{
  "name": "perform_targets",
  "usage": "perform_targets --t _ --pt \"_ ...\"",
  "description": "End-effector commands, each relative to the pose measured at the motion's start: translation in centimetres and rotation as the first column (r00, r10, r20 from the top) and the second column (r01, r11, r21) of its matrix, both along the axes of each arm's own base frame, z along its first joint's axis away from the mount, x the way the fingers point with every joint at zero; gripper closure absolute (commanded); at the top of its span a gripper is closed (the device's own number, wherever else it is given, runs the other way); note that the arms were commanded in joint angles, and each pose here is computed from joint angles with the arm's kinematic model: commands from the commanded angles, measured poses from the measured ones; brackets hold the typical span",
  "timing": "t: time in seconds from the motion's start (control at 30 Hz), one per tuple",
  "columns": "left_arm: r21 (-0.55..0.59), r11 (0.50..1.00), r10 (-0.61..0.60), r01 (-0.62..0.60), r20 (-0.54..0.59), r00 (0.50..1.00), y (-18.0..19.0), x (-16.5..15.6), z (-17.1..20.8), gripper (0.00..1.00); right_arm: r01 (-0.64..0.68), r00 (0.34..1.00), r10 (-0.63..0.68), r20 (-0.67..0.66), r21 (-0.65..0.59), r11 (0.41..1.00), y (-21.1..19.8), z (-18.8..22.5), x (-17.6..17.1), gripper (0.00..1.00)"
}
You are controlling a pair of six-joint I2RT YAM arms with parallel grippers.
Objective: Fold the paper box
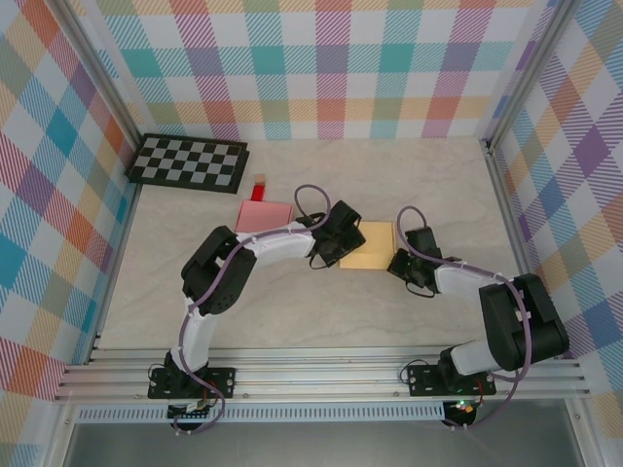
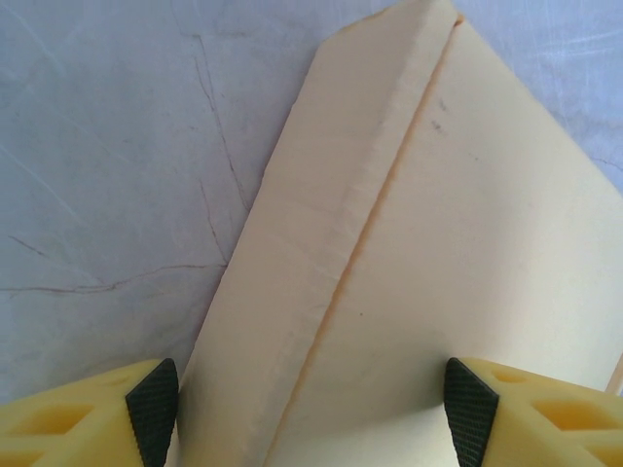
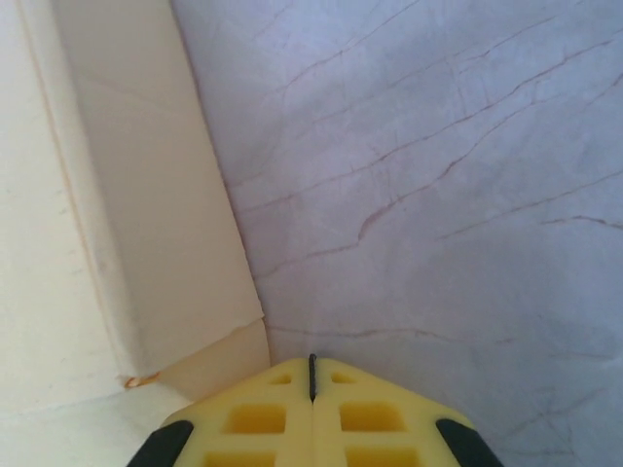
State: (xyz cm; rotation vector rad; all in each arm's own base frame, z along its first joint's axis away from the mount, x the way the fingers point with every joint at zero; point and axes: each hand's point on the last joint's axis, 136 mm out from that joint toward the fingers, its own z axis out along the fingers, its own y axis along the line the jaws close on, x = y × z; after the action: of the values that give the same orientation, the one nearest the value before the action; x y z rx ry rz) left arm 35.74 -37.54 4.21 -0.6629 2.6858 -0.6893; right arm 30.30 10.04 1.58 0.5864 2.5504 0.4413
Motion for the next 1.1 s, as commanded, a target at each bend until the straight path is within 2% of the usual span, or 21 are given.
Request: perform_targets --t 0.0,0.13,0.27,0.57,0.77,1.07 --pt "0.153 0.988 0.000 0.023 -0.148 0.989 3.4 -3.0 -5.4 0.27 0.009 0.997 -0.014 0.077 0.060 0.998 1.3 0.6 2.2 0.94" --pt "0.143 0.989 -0.004 0.025 -0.143 0.990 3.2 -3.0 -5.1 0.28 -0.011 0.995 0.005 0.097 0.056 0.998 2.5 1.3 2.8 0.92" --pt "0.142 0.990 -0.004 0.025 -0.145 0.989 3.1 -3.0 -5.2 0.28 -0.005 0.997 -0.005 0.078 0.124 0.992 3.6 1.8 2.9 0.91" --pt "0.167 0.986 0.011 0.014 -0.144 0.990 3.9 -2.8 -5.6 0.28 -0.036 0.999 0.033 0.031 0.097 0.995 3.2 3.8 0.1 0.89" --pt "0.174 0.985 0.016 0.009 -0.142 0.990 4.2 -2.7 -5.8 0.28 -0.077 0.996 0.070 0.046 0.161 0.984 4.6 5.0 -0.8 0.89" --pt "0.180 0.984 0.022 0.003 -0.138 0.990 4.4 -2.6 -5.5 0.28 -0.117 0.991 0.095 0.090 0.295 0.948 9.2 5.5 0.0 0.90"
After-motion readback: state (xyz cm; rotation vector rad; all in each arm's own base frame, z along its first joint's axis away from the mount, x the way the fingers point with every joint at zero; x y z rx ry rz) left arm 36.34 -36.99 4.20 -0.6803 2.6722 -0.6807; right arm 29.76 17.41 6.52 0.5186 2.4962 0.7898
